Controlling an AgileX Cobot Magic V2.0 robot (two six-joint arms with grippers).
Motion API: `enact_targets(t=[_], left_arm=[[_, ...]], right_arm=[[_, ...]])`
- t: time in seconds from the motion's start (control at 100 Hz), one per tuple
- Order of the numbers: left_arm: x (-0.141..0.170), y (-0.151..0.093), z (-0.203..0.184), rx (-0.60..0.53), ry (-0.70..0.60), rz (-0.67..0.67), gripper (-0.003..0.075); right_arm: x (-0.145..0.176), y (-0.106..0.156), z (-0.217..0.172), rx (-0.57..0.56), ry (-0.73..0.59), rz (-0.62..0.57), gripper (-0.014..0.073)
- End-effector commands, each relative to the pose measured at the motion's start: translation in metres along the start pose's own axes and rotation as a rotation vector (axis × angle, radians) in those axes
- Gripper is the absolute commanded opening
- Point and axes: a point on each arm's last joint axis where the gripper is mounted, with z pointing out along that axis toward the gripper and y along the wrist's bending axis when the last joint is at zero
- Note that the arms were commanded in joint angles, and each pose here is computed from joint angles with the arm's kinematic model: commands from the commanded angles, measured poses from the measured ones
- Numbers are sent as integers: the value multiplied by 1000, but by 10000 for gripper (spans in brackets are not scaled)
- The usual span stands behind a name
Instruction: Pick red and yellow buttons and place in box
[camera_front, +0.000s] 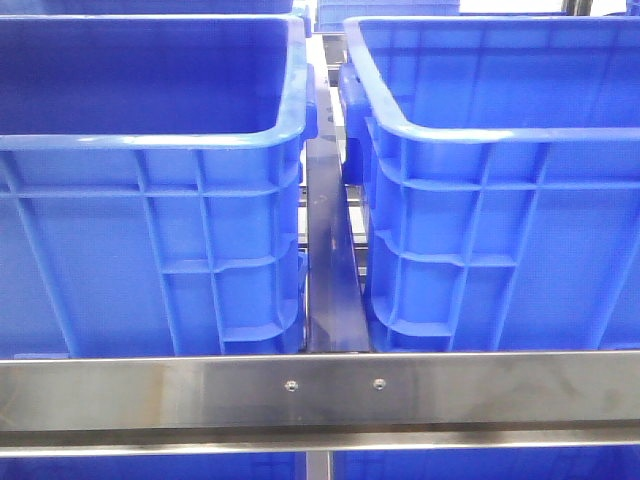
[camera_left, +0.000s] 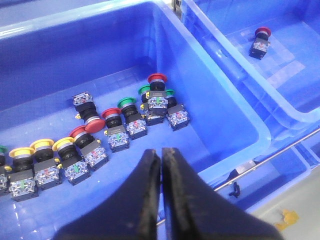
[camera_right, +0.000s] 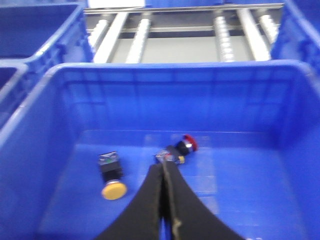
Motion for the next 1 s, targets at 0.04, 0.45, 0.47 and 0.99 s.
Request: enact_targets(t=[0.04,0.45,0.47,0.99], left_arm=[[-13,-1,-7,9,-107,-2,-19],[-13,-1,-7,9,-107,-2,-19],[-13,-1,-7,9,-107,-2,-19],[-13,-1,-7,9,-105,-2,-19]], right_arm=[[-20,0,-7,36,-159,-29,-59],[22,-1,-25,25,-279,-32,-59],[25,-2,-27,25,-287,-32,-59],[120,-8,-42,26,-344,-31,-59]])
